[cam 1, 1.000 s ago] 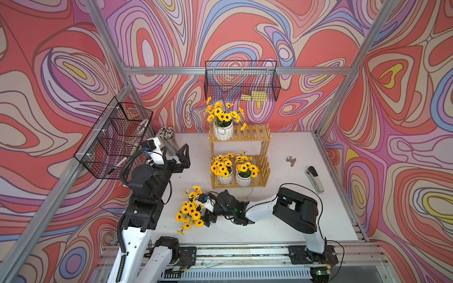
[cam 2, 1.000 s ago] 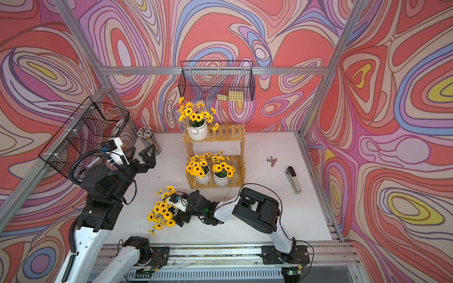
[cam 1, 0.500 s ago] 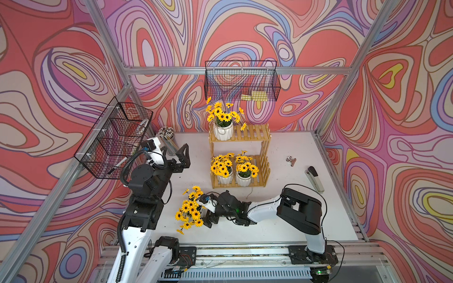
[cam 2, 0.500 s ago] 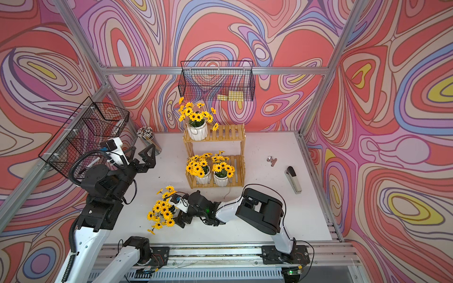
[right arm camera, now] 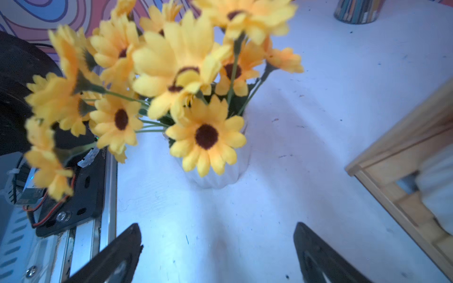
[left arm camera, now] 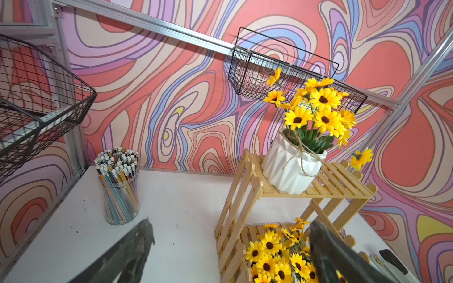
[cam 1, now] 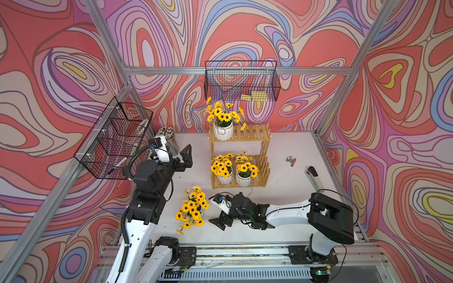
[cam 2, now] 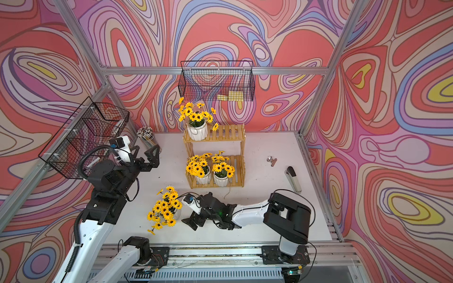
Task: Take the sunflower pots off the shelves
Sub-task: Place the sunflower pot at the center of the board, then pick up the sunflower pot from the shelf, then place the sunflower pot at the center of the board.
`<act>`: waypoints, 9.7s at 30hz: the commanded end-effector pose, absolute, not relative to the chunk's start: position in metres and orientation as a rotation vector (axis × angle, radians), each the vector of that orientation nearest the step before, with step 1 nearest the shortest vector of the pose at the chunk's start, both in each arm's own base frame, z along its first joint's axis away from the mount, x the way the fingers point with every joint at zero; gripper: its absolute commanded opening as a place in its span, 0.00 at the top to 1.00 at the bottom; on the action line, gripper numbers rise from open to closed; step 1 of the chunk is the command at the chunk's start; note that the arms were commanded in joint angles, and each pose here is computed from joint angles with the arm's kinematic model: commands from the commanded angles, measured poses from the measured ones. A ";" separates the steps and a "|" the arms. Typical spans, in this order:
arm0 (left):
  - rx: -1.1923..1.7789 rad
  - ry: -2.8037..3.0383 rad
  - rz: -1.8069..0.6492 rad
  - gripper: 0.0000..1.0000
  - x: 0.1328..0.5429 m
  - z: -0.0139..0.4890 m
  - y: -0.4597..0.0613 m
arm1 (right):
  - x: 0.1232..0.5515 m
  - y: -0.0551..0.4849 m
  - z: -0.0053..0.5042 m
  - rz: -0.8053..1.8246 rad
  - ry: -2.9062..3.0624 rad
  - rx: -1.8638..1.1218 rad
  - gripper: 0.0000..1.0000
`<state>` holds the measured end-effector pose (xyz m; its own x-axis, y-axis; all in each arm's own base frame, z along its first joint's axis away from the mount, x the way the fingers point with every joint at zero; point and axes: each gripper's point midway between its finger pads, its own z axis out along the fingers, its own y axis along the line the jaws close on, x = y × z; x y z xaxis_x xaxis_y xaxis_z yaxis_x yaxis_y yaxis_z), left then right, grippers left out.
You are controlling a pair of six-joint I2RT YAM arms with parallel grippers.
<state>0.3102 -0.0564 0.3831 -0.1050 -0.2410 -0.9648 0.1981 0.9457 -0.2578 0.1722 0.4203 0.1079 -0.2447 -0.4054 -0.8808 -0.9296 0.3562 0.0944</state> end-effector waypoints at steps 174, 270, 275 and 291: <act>0.732 1.737 -0.651 0.00 0.470 0.357 -0.236 | 0.354 0.158 0.310 0.530 1.955 -0.233 0.02; 1.040 1.499 -0.834 1.00 0.238 0.357 -0.327 | 0.359 0.110 0.396 0.358 1.705 -0.014 0.02; 1.091 1.531 -0.835 1.00 0.227 0.332 -0.350 | 0.360 0.113 0.404 0.379 1.681 -0.021 0.02; 1.151 1.517 -0.843 1.00 0.213 0.258 -0.419 | 0.356 0.136 0.422 0.490 1.643 -0.127 0.02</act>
